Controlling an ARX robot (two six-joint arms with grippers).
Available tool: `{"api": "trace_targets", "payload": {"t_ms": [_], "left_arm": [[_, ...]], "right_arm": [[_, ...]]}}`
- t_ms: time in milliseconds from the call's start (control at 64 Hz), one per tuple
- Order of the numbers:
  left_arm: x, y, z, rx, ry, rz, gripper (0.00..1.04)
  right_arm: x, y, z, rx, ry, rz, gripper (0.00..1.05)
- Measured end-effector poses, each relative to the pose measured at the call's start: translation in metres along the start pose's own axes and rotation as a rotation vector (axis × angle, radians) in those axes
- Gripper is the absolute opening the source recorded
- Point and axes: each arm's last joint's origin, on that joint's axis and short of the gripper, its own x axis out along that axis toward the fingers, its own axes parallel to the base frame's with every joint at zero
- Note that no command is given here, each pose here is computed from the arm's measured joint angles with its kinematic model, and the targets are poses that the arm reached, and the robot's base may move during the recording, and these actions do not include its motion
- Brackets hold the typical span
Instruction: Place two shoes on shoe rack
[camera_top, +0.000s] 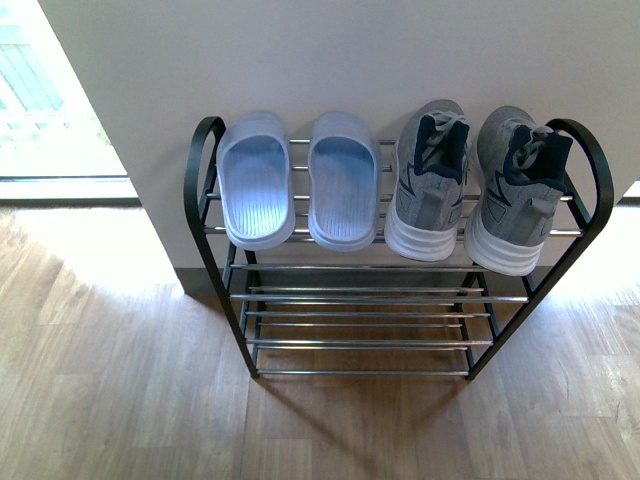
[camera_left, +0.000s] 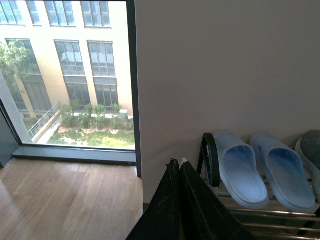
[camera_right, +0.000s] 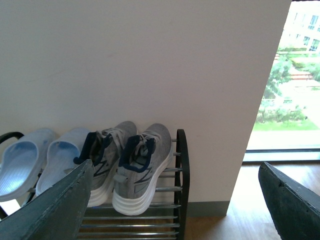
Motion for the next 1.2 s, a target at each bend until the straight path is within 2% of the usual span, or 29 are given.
{"api": "trace_targets", "payload": {"t_ms": [703,1110,1203], "left_arm": [[-0.015,0.0,-0.004,0.0,0.014,0.0,0.02],[-0.015,0.0,-0.004,0.001,0.014,0.0,0.71],[-0.015,0.0,-0.004,0.001,0.014,0.0,0.91]], "right_arm": [[0.0,0.0,0.0,0.0,0.0,0.0,0.96],[0.0,0.0,0.0,0.0,0.0,0.0,0.96],[0.0,0.0,0.0,0.0,0.0,0.0,0.96]]}}
